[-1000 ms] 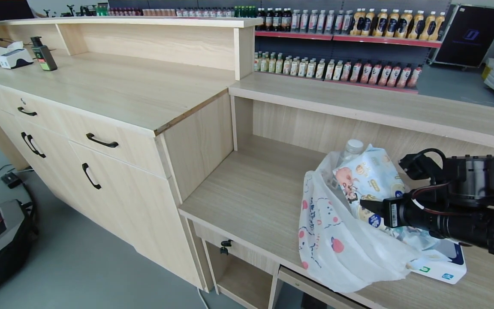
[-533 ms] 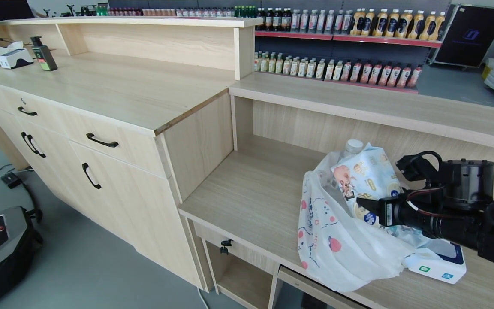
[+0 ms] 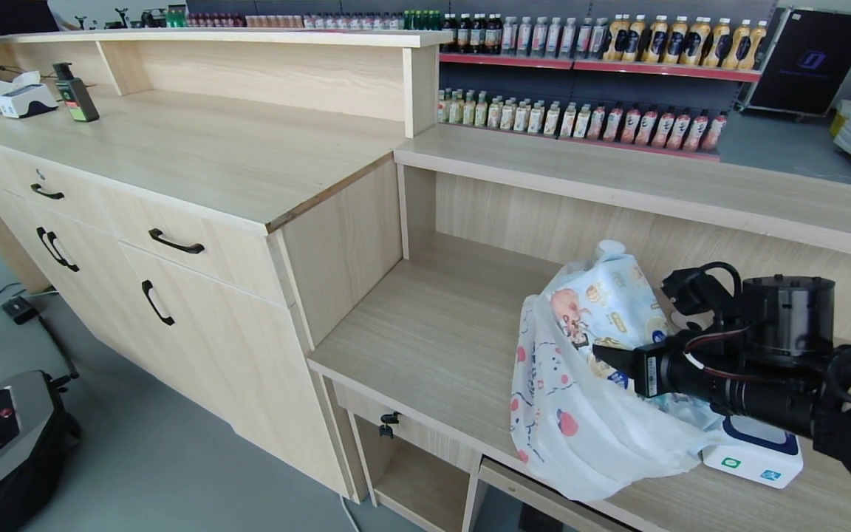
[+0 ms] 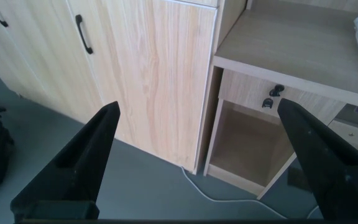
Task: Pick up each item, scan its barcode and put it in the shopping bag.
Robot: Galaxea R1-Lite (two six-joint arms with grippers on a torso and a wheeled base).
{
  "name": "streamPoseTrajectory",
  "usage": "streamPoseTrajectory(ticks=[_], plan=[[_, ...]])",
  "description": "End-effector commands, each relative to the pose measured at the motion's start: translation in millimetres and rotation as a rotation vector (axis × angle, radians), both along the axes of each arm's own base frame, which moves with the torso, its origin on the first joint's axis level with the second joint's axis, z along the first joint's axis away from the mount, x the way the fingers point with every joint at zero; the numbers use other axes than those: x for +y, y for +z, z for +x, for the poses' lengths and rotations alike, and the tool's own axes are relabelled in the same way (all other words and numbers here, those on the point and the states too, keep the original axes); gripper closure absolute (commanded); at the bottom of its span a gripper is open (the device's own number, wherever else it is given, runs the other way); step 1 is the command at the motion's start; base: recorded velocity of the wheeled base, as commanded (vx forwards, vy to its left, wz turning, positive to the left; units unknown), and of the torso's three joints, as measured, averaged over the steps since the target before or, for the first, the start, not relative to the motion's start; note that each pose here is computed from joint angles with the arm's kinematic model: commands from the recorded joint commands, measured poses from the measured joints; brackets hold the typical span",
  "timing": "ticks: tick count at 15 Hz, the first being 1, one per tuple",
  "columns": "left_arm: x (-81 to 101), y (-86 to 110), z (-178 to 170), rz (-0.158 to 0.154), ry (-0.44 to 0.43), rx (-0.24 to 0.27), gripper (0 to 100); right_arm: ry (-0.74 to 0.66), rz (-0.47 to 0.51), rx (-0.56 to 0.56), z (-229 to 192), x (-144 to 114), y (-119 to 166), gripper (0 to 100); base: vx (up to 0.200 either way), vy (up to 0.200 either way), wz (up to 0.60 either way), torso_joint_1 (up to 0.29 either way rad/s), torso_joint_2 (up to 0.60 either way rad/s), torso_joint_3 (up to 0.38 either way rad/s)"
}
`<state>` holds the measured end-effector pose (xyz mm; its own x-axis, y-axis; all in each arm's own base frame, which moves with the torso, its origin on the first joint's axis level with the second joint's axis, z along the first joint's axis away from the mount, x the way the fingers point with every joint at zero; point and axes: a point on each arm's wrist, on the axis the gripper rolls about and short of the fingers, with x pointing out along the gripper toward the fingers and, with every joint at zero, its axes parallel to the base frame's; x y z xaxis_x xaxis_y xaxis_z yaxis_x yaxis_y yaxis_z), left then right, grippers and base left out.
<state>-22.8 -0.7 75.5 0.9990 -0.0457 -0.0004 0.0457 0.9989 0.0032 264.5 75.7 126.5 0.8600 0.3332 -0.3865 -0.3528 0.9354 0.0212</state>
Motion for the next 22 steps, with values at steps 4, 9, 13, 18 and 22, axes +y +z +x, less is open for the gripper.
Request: streamPoseTrajectory(ticks=[4,9,13,18,22], plan=[[0.0,0.0,0.1,0.0,0.0,0.001,0,0.021,0.0,-0.005,-0.6,5.2,0.9,100,0.0,0.0,0.0,0.0,0.0,0.0],[0.0,0.0,0.1,0.0,0.0,0.001,0,0.021,-0.002,-0.002,-0.9,5.1,0.4,100,0.0,0.0,0.0,0.0,0.0,0.0],[0.0,0.0,0.1,0.0,0.0,0.001,0,0.015,-0.006,0.023,-2.5,3.3,-4.6,100,0.0,0.0,0.0,0.0,0.0,0.0],[0.0,0.0,0.1,0.0,0.0,0.001,0,0.014,-0.011,0.029,-0.9,2.9,-6.8,100,0.0,0.0,0.0,0.0,0.0,0.0],[0.0,0.0,0.1,0.0,0.0,0.001,0,0.009,-0.013,0.041,0.5,1.6,-10.1,100,0.0,0.0,0.0,0.0,0.0,0.0]])
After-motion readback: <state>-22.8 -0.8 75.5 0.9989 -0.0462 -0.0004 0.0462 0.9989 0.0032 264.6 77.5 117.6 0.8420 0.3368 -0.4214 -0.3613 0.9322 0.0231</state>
